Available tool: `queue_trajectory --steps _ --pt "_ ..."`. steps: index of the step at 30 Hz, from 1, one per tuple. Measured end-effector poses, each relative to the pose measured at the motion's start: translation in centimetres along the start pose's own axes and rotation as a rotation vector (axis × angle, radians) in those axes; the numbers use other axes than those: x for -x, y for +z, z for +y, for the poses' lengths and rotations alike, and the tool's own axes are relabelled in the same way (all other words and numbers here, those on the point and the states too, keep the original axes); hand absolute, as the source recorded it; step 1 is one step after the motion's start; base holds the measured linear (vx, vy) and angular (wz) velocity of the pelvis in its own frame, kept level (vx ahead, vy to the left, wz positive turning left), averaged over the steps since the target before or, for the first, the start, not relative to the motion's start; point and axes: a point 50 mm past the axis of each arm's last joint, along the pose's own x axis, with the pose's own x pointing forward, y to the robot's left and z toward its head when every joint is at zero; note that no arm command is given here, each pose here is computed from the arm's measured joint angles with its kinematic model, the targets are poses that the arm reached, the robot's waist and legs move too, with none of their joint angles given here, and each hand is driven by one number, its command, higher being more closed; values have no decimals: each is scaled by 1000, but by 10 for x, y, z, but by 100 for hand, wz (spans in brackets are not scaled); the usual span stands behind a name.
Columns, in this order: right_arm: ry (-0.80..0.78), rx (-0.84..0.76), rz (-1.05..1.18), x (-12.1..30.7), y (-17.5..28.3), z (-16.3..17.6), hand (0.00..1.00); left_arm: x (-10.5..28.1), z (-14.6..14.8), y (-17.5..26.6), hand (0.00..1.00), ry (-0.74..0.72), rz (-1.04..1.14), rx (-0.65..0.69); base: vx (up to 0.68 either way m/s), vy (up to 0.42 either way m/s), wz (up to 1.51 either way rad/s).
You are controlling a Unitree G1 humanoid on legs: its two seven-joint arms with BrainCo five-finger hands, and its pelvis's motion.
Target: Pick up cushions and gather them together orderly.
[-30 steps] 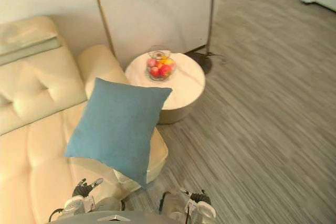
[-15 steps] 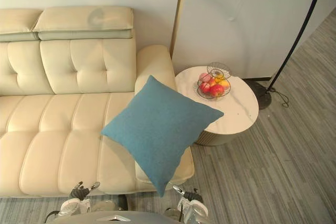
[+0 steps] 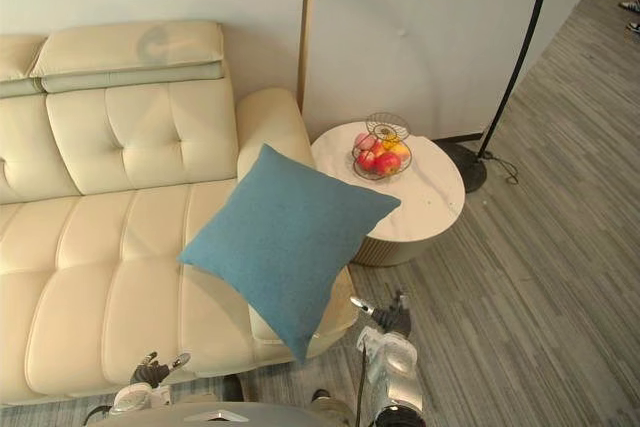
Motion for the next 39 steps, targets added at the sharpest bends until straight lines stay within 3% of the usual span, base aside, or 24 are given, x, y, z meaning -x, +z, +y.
queue_trajectory --steps 9,19,25,26,39 --pt "127 33 -82 0 18 26 0 0 3 0 0 7 -1 -4 5 14 -3" --pt "237 56 -13 -2 6 50 0 0 4 1 0 8 -6 -3 -9 23 13" --pt "283 18 -11 -14 22 78 0 -1 5 10 0 26 -36 23 23 20 9" --pt "289 17 -14 -17 26 82 100 -2 6 12 0 29 -40 30 41 15 5" --pt "226 -79 -73 -31 58 85 100 -5 -2 59 0 38 -172 203 18 -11 12"
